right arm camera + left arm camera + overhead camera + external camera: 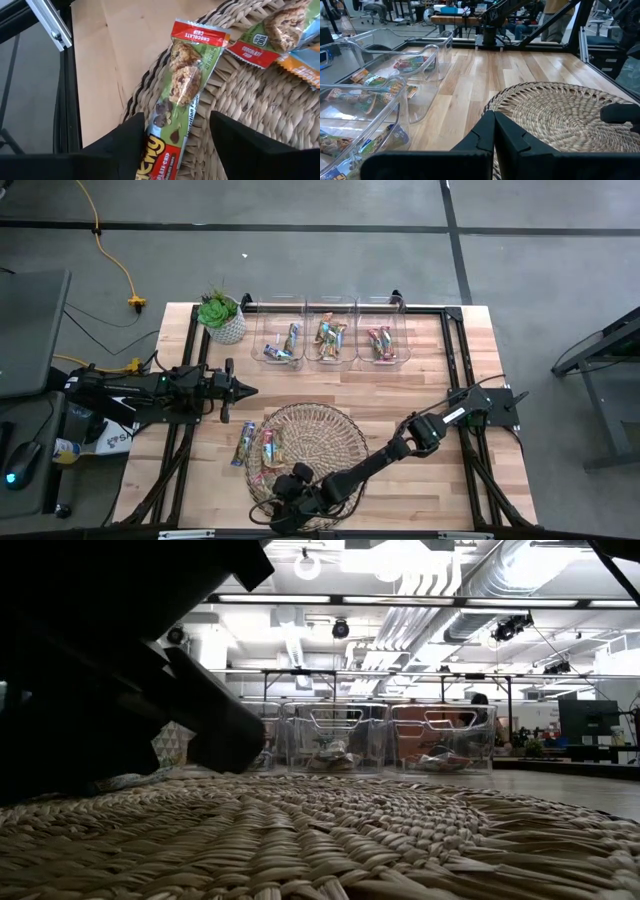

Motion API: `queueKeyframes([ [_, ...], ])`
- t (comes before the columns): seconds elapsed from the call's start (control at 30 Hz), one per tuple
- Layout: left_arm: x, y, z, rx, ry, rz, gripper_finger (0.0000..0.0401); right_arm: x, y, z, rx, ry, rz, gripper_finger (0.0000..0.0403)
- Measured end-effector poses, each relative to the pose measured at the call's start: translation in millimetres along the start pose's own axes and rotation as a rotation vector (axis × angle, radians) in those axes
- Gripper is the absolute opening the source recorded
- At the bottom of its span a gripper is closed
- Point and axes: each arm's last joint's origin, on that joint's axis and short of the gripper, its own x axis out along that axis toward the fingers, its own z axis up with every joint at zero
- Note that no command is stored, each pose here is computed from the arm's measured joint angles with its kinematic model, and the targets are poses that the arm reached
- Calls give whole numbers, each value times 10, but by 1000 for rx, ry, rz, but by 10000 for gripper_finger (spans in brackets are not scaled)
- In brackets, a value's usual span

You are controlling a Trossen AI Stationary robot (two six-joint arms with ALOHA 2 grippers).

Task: Pick and place Granola Bars by type
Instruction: Put the red granola bar into the right transparent bin

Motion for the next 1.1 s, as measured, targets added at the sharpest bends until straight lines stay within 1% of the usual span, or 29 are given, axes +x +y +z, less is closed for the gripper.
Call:
queueKeyframes([
  [0.37,0,0,1,0,-1,0,1,6,-13,-14,-3,15,-5,128],
  [0.53,0,0,1,0,-1,0,1,5,-9,-11,-3,13,-1,98],
  [0.63,0,0,1,0,0,0,1,-18,12,15,-33,10,19,82],
  [0.73,0,0,0,0,0,0,1,-89,59,74,-68,3,42,73],
  [0.83,0,0,1,0,-1,0,1,-197,122,189,-87,-18,75,68],
  [1.1,0,0,1,0,-1,0,1,-428,264,497,-130,-125,171,67],
])
